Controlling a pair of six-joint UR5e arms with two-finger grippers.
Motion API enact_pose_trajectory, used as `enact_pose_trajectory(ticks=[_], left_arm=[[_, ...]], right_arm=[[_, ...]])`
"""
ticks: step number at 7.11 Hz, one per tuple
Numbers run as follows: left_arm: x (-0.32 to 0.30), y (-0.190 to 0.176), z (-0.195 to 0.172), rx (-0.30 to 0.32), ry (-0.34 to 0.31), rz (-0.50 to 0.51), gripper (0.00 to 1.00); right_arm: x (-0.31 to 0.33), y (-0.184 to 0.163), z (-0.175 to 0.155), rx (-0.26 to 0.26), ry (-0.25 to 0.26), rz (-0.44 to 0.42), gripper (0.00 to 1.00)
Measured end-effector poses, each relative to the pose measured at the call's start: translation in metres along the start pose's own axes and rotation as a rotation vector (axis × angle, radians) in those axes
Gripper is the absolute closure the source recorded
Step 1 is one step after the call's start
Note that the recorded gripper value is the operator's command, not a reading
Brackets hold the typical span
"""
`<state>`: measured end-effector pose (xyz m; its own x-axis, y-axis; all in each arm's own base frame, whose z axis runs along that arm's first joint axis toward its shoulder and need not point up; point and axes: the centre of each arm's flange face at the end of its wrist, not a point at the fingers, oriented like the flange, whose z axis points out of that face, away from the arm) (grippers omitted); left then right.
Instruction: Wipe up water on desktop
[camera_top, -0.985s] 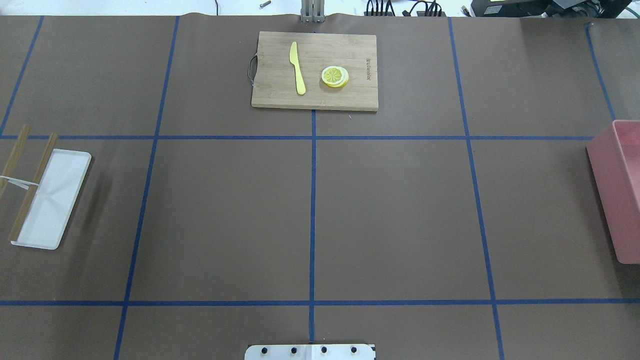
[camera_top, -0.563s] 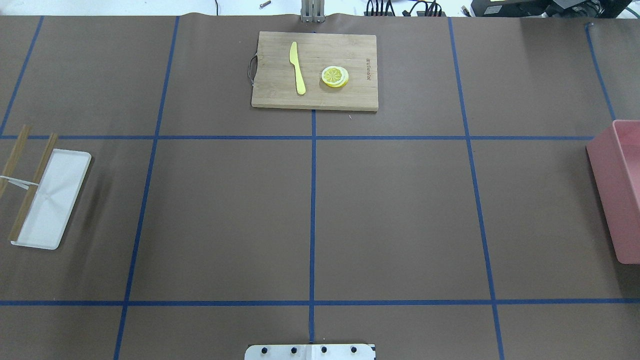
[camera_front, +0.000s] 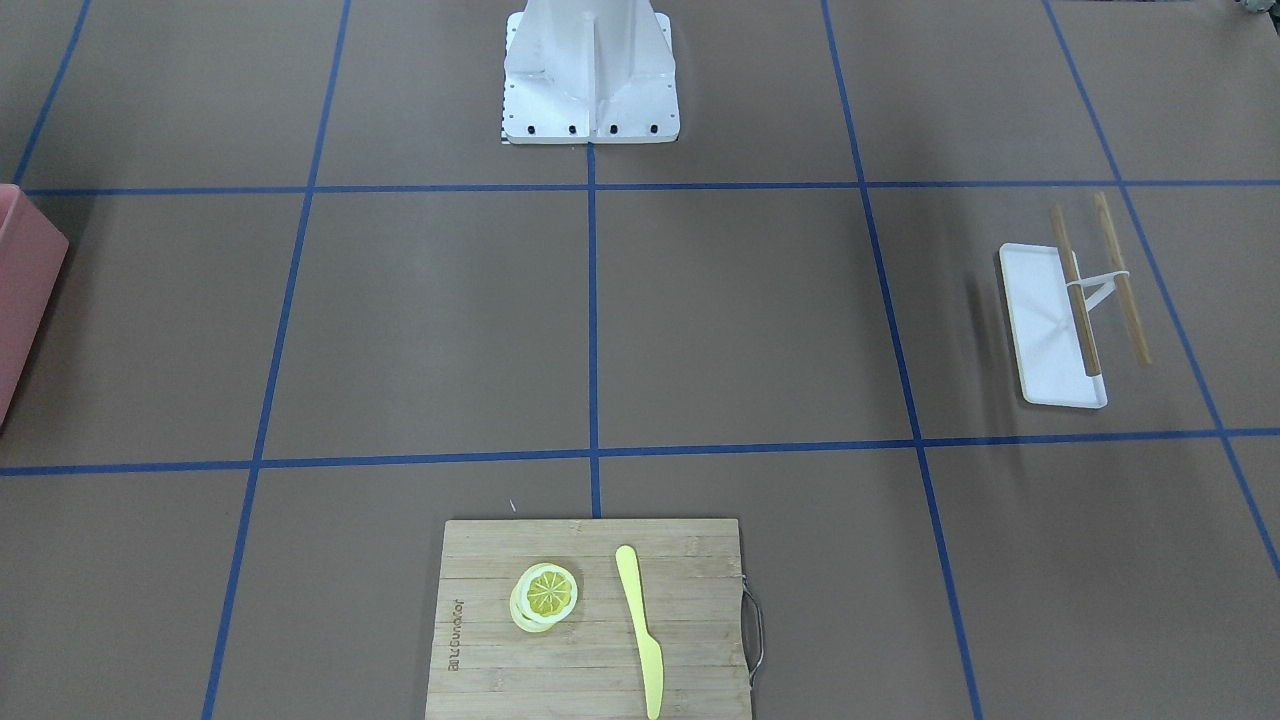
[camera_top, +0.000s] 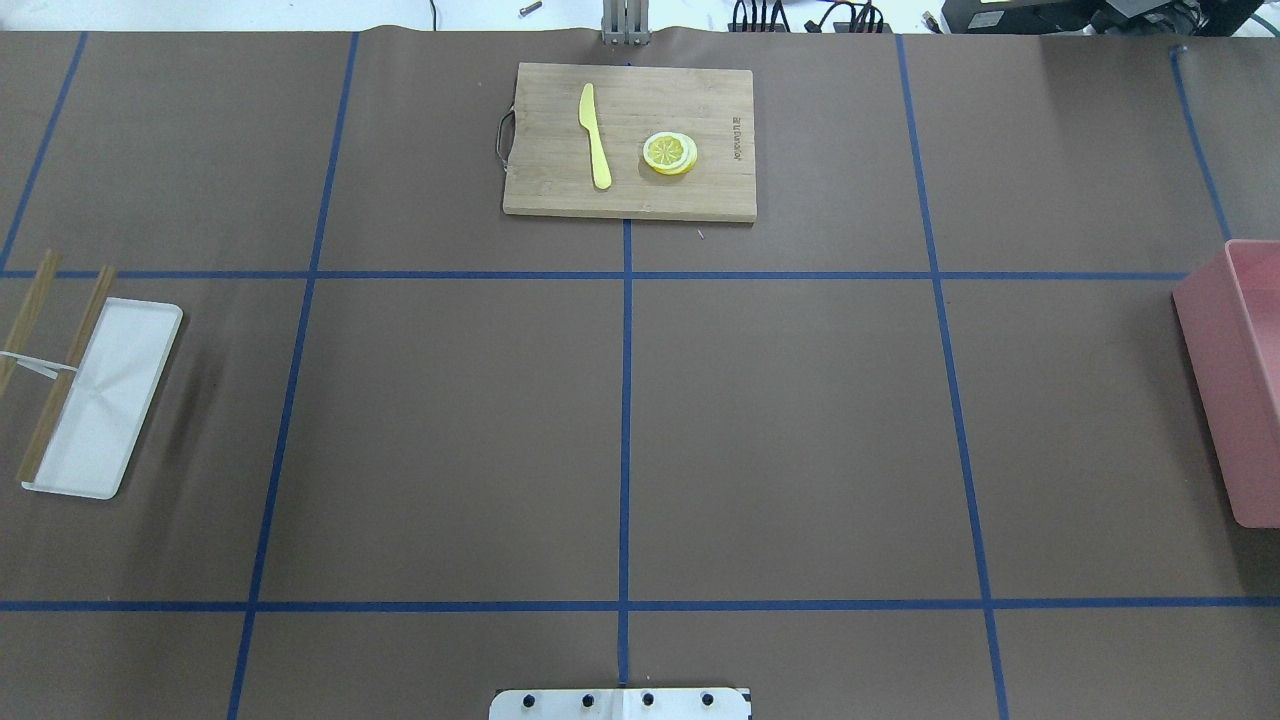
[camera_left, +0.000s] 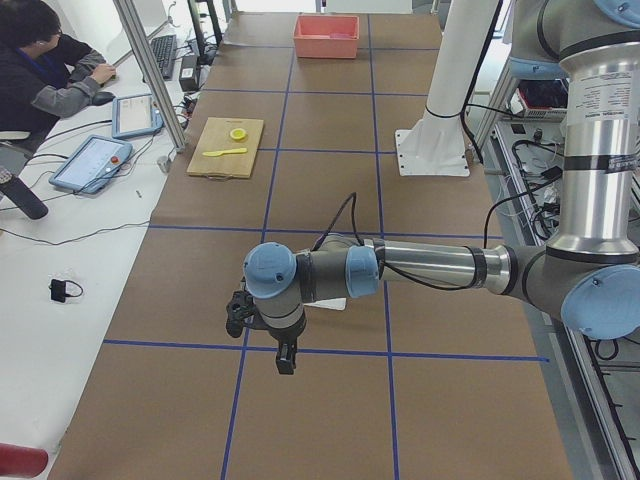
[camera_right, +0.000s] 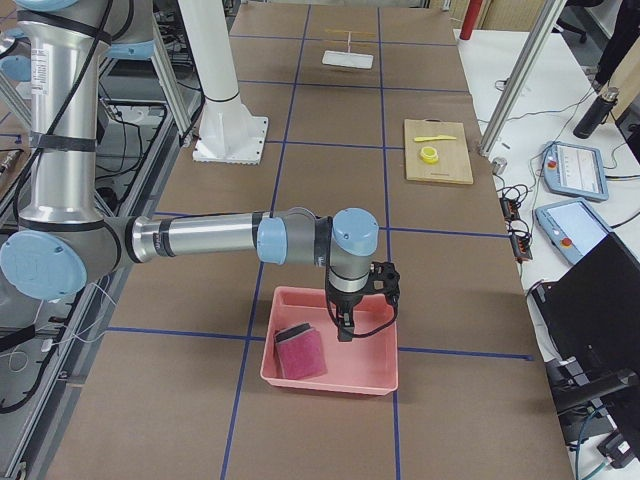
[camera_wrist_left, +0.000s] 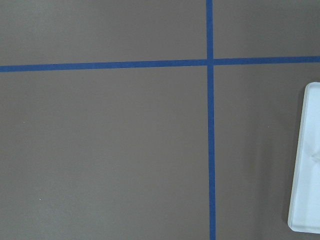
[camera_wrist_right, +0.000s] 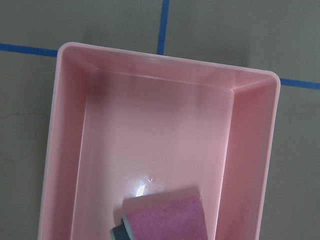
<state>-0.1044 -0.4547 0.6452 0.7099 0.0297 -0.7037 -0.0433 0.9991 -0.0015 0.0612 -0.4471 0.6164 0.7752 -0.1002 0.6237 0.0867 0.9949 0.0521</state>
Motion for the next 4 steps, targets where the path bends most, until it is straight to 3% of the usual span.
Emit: enact_pose_trajectory(ticks=[4], left_arm=[[-0.0006, 0.0000, 0.0009, -0.001, 0.001, -0.001, 0.00]], right_arm=[[-0.0018, -0.0009, -0.0021, 0.004, 0.000, -0.004, 0.00]])
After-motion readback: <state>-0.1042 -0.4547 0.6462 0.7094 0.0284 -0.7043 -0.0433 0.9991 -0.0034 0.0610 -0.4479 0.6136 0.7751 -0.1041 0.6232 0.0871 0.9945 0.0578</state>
